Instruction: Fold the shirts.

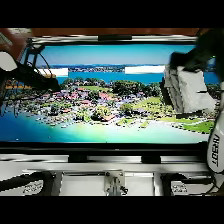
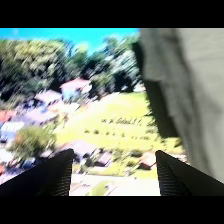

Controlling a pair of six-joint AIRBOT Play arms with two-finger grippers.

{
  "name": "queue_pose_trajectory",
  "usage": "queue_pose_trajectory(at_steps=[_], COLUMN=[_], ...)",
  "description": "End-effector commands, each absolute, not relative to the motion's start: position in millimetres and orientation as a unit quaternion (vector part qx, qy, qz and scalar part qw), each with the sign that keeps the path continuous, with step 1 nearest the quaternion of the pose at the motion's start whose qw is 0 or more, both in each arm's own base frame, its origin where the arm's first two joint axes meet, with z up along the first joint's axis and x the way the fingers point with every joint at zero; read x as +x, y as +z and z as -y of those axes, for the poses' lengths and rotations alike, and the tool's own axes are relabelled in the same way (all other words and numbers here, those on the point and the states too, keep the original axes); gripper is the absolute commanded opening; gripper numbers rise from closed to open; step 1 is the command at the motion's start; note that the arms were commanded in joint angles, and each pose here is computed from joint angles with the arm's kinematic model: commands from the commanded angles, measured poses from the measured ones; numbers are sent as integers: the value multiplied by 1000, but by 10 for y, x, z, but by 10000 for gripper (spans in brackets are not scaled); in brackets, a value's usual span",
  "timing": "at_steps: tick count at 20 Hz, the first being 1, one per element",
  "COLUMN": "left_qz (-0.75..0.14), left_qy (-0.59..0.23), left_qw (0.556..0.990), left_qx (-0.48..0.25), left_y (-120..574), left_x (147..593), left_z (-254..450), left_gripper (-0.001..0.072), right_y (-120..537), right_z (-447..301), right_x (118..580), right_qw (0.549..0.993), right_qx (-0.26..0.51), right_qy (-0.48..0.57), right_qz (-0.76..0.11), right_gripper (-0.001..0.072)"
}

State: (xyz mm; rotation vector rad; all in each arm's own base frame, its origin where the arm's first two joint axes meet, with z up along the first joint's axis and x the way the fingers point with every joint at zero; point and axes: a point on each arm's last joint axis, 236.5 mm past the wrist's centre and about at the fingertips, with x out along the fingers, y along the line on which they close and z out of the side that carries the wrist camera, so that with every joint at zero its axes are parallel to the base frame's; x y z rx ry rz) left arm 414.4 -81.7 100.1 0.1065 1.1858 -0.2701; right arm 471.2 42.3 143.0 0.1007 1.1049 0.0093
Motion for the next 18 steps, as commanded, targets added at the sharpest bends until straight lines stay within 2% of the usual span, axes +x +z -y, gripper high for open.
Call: queue_pose_trajectory(at_steps=[1, 18], left_qz=[-613, -648], left_qy=[-75, -104], left_qw=[779, 748], left_qx=[103, 99], left_y=[746, 428], left_x=[3958, 3757], left_z=[769, 920], left_gripper=[678, 678], right_y=[715, 712], right_z=[-1290, -1372], right_x=[4299, 4442], right_qw=[770, 785], right_qx=[64, 83], right_qy=[84, 85], right_qz=[-629, -608], right_gripper=[622, 622])
